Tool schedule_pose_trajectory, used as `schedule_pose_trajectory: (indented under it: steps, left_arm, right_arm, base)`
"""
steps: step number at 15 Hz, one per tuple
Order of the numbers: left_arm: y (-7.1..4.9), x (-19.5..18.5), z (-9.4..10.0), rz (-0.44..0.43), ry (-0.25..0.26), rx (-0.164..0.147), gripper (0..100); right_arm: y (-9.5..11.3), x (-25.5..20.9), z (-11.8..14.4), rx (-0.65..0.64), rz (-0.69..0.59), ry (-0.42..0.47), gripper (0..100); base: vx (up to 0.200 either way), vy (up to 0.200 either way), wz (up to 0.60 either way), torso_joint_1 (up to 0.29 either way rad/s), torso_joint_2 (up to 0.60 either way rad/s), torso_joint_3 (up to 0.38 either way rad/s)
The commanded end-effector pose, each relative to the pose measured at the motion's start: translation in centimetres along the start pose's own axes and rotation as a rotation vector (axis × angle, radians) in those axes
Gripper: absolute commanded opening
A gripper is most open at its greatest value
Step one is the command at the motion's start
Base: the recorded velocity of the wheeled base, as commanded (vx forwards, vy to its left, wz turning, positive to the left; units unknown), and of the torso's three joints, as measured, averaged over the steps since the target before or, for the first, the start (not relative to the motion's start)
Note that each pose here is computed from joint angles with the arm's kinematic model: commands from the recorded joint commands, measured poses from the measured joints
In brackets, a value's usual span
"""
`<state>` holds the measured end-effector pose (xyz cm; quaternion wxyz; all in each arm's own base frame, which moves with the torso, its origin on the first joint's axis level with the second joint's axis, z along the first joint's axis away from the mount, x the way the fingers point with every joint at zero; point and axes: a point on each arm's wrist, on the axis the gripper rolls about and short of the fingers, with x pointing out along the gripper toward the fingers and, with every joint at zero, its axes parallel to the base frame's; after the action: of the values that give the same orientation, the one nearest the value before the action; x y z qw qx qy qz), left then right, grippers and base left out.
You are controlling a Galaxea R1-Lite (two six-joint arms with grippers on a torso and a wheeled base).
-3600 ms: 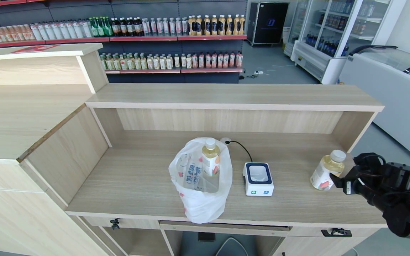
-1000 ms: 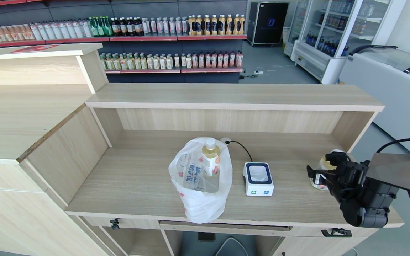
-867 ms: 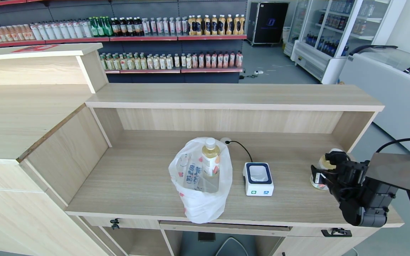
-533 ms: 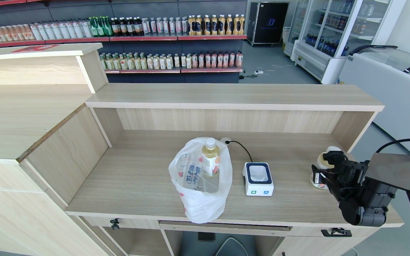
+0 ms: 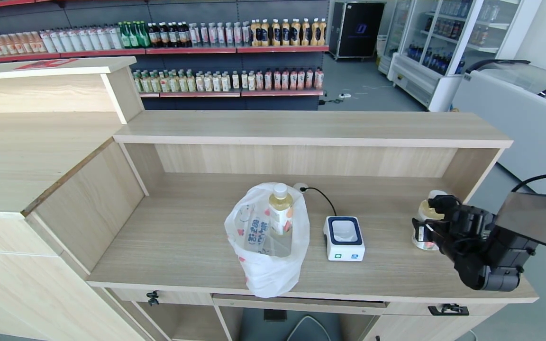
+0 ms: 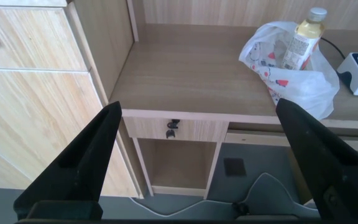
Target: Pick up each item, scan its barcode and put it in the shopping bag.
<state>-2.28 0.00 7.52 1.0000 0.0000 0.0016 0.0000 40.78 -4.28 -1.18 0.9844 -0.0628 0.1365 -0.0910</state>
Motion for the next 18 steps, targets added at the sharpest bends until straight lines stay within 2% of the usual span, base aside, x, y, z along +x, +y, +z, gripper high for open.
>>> schedule_pose_trajectory:
  steps: [1,3,5,7,8,10,12,15,18]
  left_arm:
    - [0.0,0.0,0.0,0.0,0.0,0.0,100]
    - [0.0,0.0,0.0,0.0,0.0,0.0,100]
    - [0.0,0.0,0.0,0.0,0.0,0.0,100]
    - [0.0,0.0,0.0,0.0,0.001,0.002,100]
    - [0.0,0.0,0.0,0.0,0.0,0.0,100]
    - [0.0,0.0,0.0,0.0,0.0,0.002,100]
    - [0.0,0.0,0.0,0.0,0.0,0.0,100]
    - [0.0,0.0,0.0,0.0,0.0,0.002,100]
    - [0.0,0.0,0.0,0.0,0.0,0.002,100]
  right_arm:
    - [-1.6,-4.9,10.4,0.124,0.073,-0.013,0]
    - [-2.6,-9.1,15.5,0.155,0.192,0.0,0]
    - [-3.0,-13.9,19.1,0.19,0.426,-0.013,0]
    - [-3.2,-17.2,20.6,0.19,0.638,-0.021,0]
    - [-3.2,-19.1,21.5,0.188,0.798,-0.049,0]
    - [-2.9,-22.6,23.1,0.217,0.996,-0.047,0]
    - [-0.4,-27.0,26.0,0.227,1.167,0.007,0]
    - [1.2,-30.8,26.9,0.198,1.289,0.06,0]
    - [1.0,-33.2,26.1,0.191,1.329,0.083,0]
  base:
    - [0.0,0.0,0.0,0.0,0.0,0.0]
    - [0.0,0.0,0.0,0.0,0.0,0.0]
    - [0.0,0.0,0.0,0.0,0.0,0.0]
    - [0.0,0.0,0.0,0.0,0.0,0.0]
    - [0.0,0.0,0.0,0.0,0.0,0.0]
    - [0.0,0.0,0.0,0.0,0.0,0.0]
    - [0.0,0.0,0.0,0.0,0.0,0.0]
    - [0.0,0.0,0.0,0.0,0.0,0.0]
    - [0.0,0.0,0.0,0.0,0.0,0.0]
